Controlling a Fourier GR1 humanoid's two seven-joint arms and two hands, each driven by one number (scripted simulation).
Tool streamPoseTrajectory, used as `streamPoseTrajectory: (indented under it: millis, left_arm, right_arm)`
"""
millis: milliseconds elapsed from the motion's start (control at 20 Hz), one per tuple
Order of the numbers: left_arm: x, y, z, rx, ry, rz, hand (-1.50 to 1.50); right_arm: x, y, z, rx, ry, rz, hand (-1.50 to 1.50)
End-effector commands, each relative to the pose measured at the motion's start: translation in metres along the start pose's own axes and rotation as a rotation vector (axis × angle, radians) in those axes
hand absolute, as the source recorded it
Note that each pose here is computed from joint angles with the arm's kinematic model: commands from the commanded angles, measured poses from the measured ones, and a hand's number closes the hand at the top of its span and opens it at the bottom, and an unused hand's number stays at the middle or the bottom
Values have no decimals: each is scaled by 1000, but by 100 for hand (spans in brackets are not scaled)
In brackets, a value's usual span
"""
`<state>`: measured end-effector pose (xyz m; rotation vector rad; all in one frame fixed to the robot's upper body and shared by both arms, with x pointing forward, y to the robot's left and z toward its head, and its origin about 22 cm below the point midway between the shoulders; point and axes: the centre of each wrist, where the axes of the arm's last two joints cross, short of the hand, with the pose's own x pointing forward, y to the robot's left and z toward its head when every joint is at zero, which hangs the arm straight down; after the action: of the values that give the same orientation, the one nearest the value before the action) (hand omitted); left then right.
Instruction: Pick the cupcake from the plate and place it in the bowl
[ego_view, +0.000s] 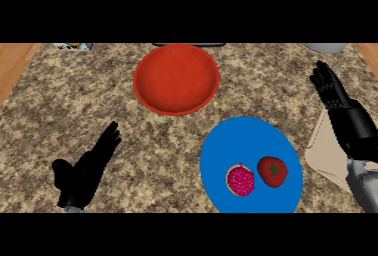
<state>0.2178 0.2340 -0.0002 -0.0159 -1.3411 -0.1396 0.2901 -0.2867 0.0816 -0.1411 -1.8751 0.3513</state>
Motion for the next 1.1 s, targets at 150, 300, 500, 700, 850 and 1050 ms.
streamPoseTrajectory:
  millis: [150, 300, 500, 700, 850, 1050]
  left_arm:
    - [55, 38, -11, 66, -254, 82, 0]
    - [53, 32, -12, 89, -286, 91, 0]
    - [63, 62, -19, 94, -345, 152, 0]
    - [53, 67, -24, 75, -350, 167, 0]
    - [64, 77, -31, 84, -359, 178, 0]
    - [68, 62, -32, 74, -354, 176, 0]
  right_arm:
    - [10, 70, 1, 174, 113, -216, -150]
    - [9, -11, -1, 149, 158, 468, -150]
    - [-10, 98, 23, -43, 257, 151, -150]
    - [17, 78, 8, -59, 152, 271, -150]
    - [36, 60, -21, 9, 186, 478, -150]
    - [62, 54, -43, 254, 369, 666, -150]
